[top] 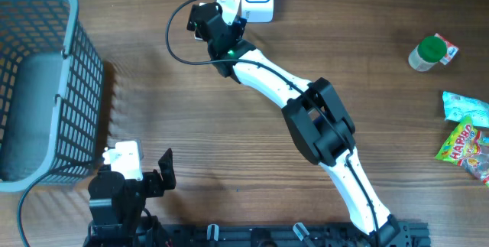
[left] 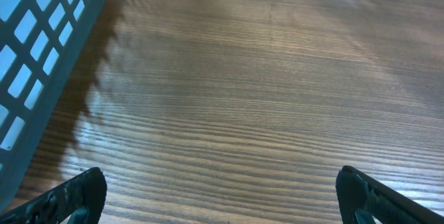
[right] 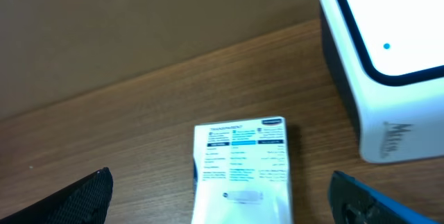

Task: Scan the item barcode

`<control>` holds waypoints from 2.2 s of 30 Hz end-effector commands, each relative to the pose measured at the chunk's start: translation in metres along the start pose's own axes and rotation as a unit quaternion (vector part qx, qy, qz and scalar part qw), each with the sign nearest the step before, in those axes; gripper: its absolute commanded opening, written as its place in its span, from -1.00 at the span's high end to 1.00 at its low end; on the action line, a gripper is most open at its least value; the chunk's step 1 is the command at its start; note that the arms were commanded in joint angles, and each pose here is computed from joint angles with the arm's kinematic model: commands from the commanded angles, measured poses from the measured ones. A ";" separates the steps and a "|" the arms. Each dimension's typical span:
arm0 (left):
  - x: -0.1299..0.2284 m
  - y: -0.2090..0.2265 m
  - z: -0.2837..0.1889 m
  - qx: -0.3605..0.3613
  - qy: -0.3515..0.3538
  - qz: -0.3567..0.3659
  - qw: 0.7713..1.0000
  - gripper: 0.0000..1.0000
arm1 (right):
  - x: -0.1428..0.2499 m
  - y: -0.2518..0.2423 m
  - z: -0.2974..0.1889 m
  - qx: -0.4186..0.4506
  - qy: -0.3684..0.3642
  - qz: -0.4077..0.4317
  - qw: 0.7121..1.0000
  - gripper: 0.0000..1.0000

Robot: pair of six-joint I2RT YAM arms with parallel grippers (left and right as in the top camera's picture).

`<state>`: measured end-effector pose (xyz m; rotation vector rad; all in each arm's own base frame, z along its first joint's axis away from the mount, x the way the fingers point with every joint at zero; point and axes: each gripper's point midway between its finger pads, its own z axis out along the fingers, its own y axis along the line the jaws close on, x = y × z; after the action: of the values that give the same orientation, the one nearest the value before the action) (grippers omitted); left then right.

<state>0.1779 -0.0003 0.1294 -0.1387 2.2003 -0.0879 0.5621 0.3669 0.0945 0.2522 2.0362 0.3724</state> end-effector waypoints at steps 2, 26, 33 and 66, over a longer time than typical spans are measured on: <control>0.001 -0.001 0.001 0.004 -0.001 0.001 1.000 -1.00 | 0.043 -0.008 0.020 -0.005 0.036 -0.007 0.999 -0.99; 0.001 -0.001 0.000 0.004 -0.001 0.001 1.000 -1.00 | 0.115 -0.067 0.013 0.112 0.178 -0.137 0.968 0.08; 0.001 -0.001 0.000 0.004 -0.001 0.001 1.000 -1.00 | 0.097 -0.068 -0.069 0.119 0.315 -0.153 0.929 0.04; 0.001 -0.001 0.001 0.004 -0.001 0.001 1.000 -1.00 | 0.174 -0.114 -0.057 0.142 0.390 -0.162 0.895 -0.70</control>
<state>0.1779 -0.0003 0.1294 -0.1383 2.2003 -0.0877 0.4500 0.3282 -0.0009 -0.1098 2.7287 0.0169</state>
